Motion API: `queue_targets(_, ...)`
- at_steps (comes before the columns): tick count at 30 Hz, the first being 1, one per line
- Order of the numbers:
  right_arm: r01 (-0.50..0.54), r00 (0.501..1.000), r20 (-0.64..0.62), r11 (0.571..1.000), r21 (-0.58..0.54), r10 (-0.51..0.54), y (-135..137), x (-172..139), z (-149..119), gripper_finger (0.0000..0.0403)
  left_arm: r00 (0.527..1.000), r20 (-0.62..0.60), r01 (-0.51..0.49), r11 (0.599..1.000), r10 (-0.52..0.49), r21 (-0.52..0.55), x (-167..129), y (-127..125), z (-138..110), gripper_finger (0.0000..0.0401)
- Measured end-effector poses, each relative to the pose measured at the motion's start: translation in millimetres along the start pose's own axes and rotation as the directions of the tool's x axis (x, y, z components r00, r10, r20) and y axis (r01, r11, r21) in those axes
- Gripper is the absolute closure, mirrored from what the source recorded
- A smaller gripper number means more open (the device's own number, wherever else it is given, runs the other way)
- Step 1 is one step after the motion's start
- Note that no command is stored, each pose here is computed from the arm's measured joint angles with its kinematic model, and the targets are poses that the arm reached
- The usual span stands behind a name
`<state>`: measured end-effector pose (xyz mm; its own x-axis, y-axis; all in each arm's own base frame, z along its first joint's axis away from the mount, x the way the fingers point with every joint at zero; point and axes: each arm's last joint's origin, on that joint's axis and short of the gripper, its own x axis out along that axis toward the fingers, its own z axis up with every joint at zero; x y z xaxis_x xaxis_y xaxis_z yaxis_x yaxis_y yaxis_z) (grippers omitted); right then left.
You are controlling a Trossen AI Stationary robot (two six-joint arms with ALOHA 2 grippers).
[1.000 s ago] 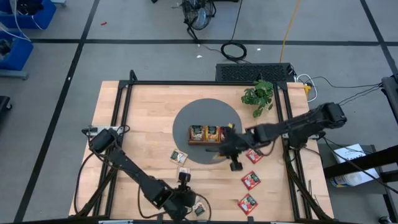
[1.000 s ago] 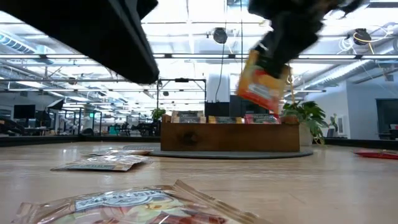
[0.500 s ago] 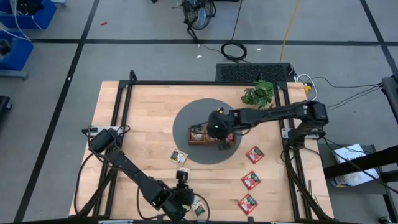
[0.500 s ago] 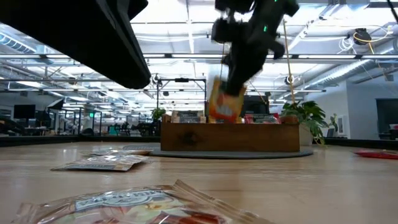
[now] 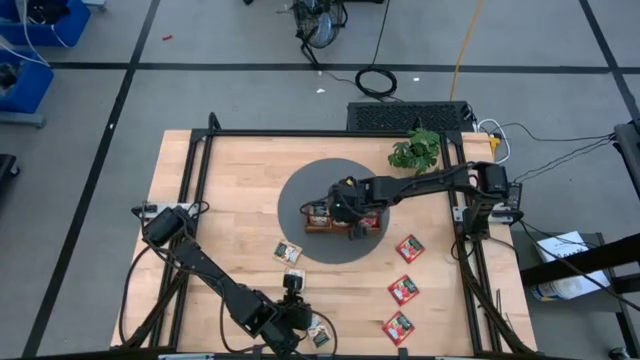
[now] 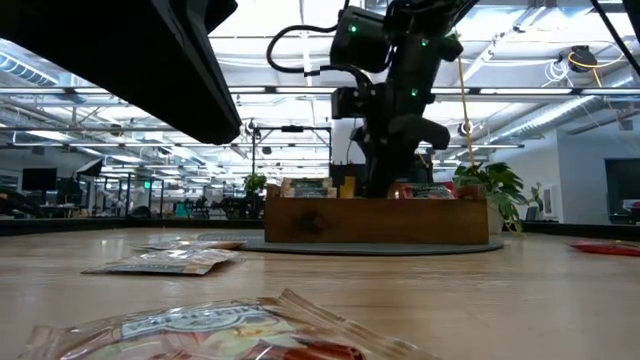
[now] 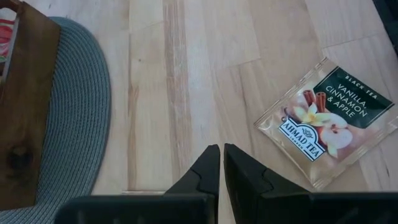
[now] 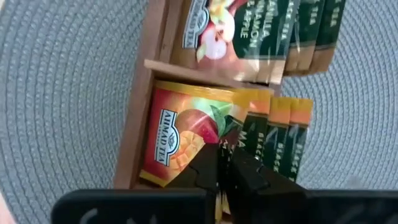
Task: Pick & Place Tea
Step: Put the yellow tea bag into the middle section of the wooden organizer, then put the brown tea bag into the left section of the wooden organizer
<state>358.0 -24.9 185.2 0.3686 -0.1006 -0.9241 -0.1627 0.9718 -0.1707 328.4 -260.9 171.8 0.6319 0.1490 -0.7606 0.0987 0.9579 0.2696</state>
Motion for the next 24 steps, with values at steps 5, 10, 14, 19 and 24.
queue_targets(5, 0.005, 0.999, 0.031, 1.000, -0.007, -0.005, 3, -3, 3, 0.0357, 1.000, 0.000, 0.000, 1.000, 0.000, -0.001, 0, 0, 0, 0.0370)
queue_targets(10, 0.010, 0.999, 0.033, 1.000, -0.008, -0.010, 3, -3, 4, 0.0309, 1.000, -0.003, -0.001, 1.000, 0.001, 0.010, 0, 0, 0, 0.0370)
queue_targets(14, 0.030, 0.997, 0.070, 1.000, 0.005, -0.031, 1, -11, 6, 0.0275, 1.000, -0.005, -0.002, 1.000, 0.002, 0.011, 0, 0, -1, 0.0370)
queue_targets(19, 0.087, 0.988, 0.129, 0.996, 0.021, -0.089, -2, -35, 8, 0.0252, 1.000, -0.006, -0.003, 1.000, 0.003, 0.013, 0, 0, -1, 0.0370)
queue_targets(24, 0.070, 0.968, 0.223, 0.979, 0.189, -0.113, -4, -72, 6, 0.0253, 1.000, -0.023, -0.015, 1.000, 0.015, 0.012, 0, 1, -3, 0.0370)
